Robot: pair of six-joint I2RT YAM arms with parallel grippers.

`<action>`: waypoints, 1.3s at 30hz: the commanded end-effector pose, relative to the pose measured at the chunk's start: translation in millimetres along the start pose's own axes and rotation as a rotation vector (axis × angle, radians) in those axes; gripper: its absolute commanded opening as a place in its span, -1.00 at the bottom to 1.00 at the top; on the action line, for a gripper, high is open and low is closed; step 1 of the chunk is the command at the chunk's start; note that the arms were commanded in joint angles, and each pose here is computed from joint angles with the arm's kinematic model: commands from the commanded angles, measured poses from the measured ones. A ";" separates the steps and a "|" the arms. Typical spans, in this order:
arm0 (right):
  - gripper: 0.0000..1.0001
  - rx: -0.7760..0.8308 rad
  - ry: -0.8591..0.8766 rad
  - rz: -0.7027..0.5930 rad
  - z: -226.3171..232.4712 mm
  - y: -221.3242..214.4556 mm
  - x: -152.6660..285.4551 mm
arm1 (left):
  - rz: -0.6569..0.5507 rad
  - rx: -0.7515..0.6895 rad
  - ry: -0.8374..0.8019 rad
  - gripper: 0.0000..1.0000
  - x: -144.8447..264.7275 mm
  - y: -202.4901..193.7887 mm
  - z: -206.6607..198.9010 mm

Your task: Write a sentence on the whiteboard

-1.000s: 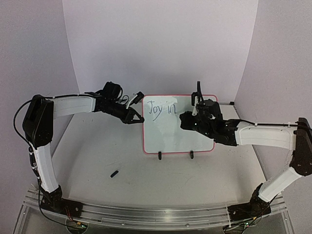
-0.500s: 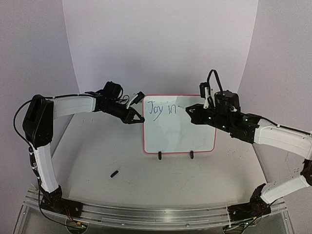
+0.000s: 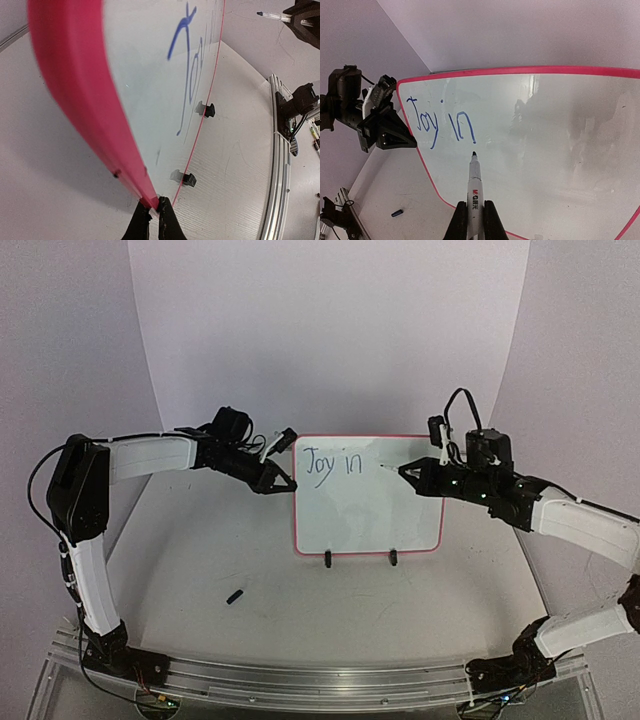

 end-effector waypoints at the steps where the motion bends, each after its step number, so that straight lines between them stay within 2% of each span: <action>1: -1.00 0.001 0.098 -0.065 1.5 10.7 12.1 | 0.072 -0.035 0.054 -1.00 -3.0 -13.7 -1.8; 12: -1.00 -0.011 0.062 -0.074 -11.1 4.8 3.0 | 0.079 -0.040 0.062 -1.00 -3.5 -15.0 -2.7; 19: -1.00 -0.003 0.089 -0.054 -1.6 0.9 -11.3 | 0.086 -0.043 0.062 -1.00 -5.7 -16.5 -3.6; 25: -1.00 -0.049 -0.034 -0.122 -17.5 -4.8 -7.4 | 0.093 -0.042 0.067 -1.00 -6.4 -18.5 -2.9; 39: -1.00 -0.047 0.037 -0.111 -12.3 -4.4 -5.9 | 0.094 -0.051 0.075 -1.00 -6.2 -18.4 -3.7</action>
Point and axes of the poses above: each gripper's point midway between its finger pads, its own x axis back along the fingers, its own z axis along the line the jaws close on, y = z × x, the point moved 4 cm from there along x, back along the fingers, and after that the axes turned 10 degrees about x, right-handed, at the moved point
